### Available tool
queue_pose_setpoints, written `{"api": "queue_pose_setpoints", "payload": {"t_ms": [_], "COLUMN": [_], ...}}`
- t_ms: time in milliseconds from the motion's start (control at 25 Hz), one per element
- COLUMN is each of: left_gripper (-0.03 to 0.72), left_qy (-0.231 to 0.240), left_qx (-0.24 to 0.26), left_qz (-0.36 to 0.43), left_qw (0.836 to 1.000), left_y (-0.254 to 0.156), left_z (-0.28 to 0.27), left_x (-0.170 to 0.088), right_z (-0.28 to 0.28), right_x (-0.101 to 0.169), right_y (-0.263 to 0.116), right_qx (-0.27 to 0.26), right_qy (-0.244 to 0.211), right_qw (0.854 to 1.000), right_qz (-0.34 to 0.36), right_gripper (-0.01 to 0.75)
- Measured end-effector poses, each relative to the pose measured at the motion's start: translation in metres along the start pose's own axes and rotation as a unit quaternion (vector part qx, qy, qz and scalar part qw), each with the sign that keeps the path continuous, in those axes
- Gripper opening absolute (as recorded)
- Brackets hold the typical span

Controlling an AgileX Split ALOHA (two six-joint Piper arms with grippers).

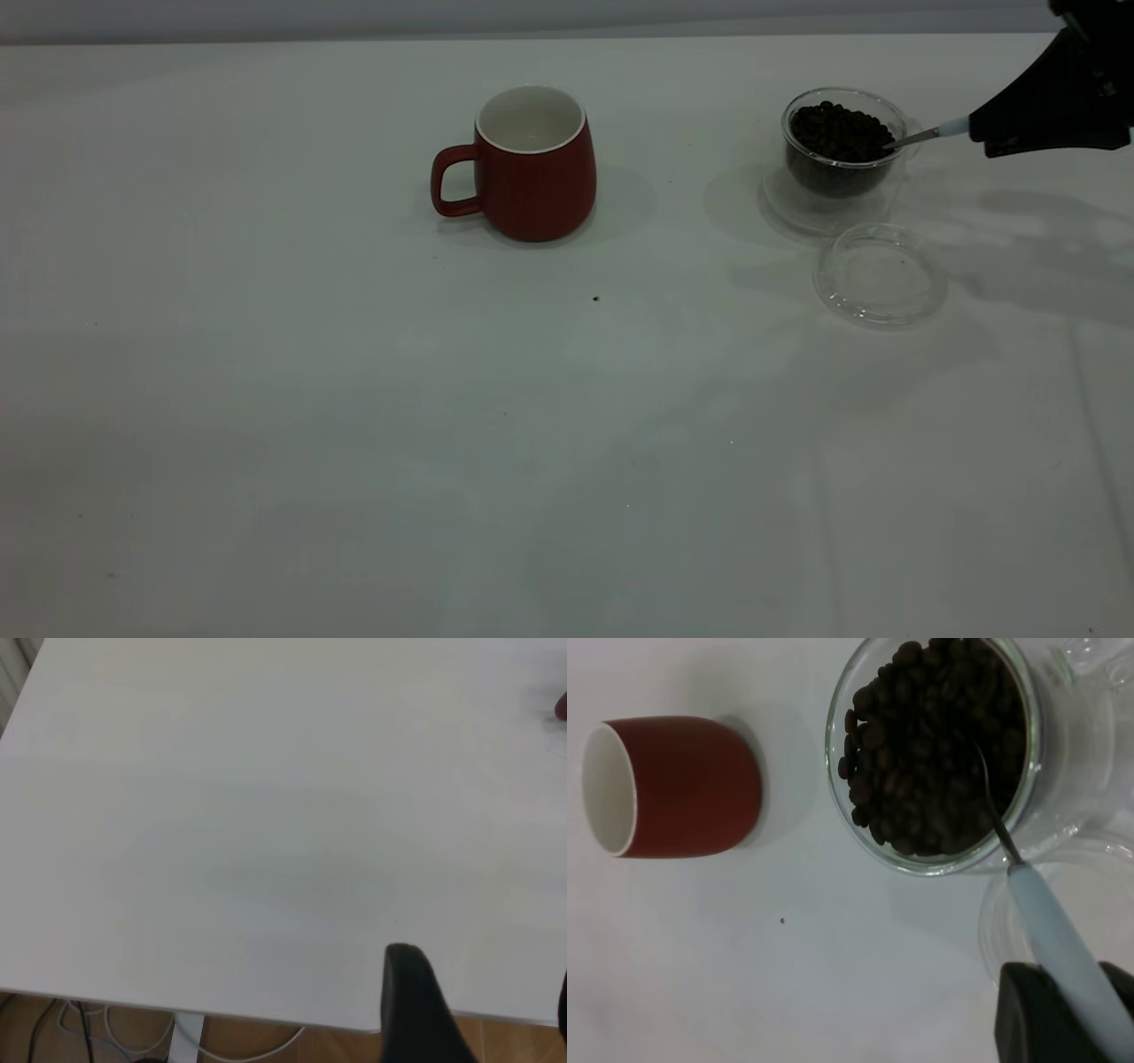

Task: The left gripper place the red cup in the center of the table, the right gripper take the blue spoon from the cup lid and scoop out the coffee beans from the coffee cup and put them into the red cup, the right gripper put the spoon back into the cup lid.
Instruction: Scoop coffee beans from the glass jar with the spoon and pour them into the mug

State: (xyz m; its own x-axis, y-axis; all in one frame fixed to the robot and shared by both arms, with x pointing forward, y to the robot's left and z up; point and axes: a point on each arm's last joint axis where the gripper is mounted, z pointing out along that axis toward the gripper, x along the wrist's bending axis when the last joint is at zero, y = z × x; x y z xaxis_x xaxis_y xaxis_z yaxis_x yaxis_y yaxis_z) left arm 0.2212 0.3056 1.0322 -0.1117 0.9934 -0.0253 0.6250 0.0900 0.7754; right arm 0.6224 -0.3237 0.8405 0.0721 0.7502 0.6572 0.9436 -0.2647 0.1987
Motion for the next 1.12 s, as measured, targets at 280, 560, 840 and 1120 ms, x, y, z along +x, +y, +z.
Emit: {"api": "queue_pose_setpoints", "payload": {"t_ms": [280, 560, 840, 1120], "left_gripper": [0.445, 0.445, 0.445, 0.445], "left_qy": [0.000, 0.000, 0.000, 0.000], "left_qx": [0.000, 0.000, 0.000, 0.000], "left_qz": [0.000, 0.000, -0.001, -0.001], "left_qw": [1.000, 1.000, 1.000, 1.000], "left_y": [0.0000, 0.0000, 0.0000, 0.0000], "left_z": [0.0000, 0.0000, 0.0000, 0.0000], "left_x": [0.0000, 0.0000, 0.0000, 0.0000], "right_z": [-0.0070, -0.0010, 0.0011, -0.0007], "right_x": [-0.0047, -0.0074, -0.0081, -0.0104], "right_y": [0.0002, -0.0039, -0.0039, -0.0036], "right_qx": [0.001, 0.016, 0.012, 0.011], "right_qy": [0.017, 0.033, 0.040, 0.045], "right_qw": [1.000, 0.999, 0.999, 0.999], "right_qz": [0.011, 0.016, 0.020, 0.027], "right_gripper": [0.111, 0.111, 0.111, 0.111]}}
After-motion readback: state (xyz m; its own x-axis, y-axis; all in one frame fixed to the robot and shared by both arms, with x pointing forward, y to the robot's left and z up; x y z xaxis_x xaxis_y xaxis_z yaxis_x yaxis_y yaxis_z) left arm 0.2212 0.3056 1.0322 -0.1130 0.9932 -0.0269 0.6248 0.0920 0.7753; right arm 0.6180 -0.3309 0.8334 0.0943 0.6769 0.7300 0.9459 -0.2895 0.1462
